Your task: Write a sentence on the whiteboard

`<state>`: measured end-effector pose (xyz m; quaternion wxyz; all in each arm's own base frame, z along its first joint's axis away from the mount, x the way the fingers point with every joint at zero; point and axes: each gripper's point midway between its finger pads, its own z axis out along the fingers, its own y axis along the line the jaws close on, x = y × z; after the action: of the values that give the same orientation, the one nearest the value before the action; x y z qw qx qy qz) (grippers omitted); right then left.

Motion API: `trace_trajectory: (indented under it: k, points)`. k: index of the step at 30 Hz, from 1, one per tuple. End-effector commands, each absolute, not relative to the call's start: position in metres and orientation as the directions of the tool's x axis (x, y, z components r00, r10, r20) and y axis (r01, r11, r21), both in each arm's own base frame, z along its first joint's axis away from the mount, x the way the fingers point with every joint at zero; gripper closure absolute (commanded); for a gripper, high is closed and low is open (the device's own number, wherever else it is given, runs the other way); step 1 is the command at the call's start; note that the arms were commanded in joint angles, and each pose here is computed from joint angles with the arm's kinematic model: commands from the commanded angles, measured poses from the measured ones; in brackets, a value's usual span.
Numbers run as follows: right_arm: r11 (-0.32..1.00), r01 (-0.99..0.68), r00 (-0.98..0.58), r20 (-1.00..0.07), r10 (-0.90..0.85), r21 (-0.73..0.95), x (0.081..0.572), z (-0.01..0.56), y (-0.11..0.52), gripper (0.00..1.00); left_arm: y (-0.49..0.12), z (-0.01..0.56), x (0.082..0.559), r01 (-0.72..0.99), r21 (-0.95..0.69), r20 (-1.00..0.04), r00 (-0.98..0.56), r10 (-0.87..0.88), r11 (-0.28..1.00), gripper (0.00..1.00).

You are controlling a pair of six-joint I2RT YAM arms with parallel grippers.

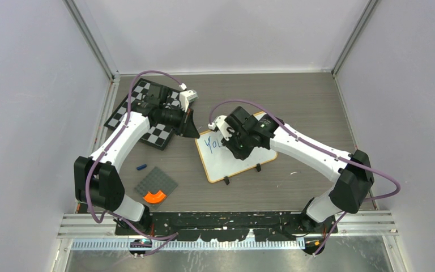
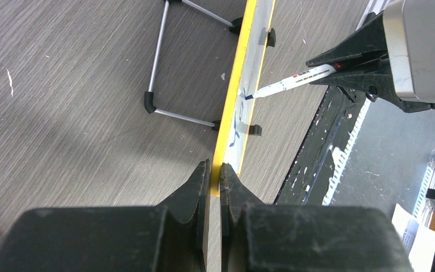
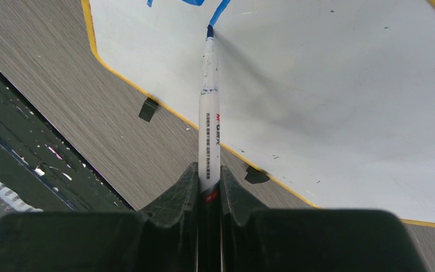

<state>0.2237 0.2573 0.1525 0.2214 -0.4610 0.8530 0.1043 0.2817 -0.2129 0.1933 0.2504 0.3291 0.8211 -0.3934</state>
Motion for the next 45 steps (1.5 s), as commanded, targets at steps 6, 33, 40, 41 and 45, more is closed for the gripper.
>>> trace_trajectory:
  k: [6,33,40,41,45]
  points:
    - [0.564,-0.823,-0.458,-0.508,-0.729,-0.068,0.233,0.170,0.255,1.00,-0.212,0.194,0.282,0.742,-0.468,-0.678,-0.650,0.343,0.480,1.00]
    - [0.585,-0.805,-0.463,-0.512,-0.723,-0.098,0.253,0.176,0.251,1.00,-0.213,0.191,0.284,0.740,-0.470,-0.674,-0.653,0.345,0.481,1.00]
    - [0.568,-0.822,-0.481,-0.489,-0.728,-0.037,0.234,0.162,0.250,1.00,-0.212,0.188,0.284,0.739,-0.470,-0.672,-0.654,0.348,0.482,1.00]
    - [0.564,-0.825,-0.480,-0.483,-0.733,-0.036,0.232,0.160,0.250,1.00,-0.212,0.189,0.283,0.740,-0.470,-0.671,-0.654,0.349,0.482,1.00]
    - [0.563,-0.826,-0.482,-0.473,-0.737,-0.035,0.228,0.157,0.248,1.00,-0.212,0.189,0.283,0.741,-0.468,-0.673,-0.652,0.348,0.482,1.00]
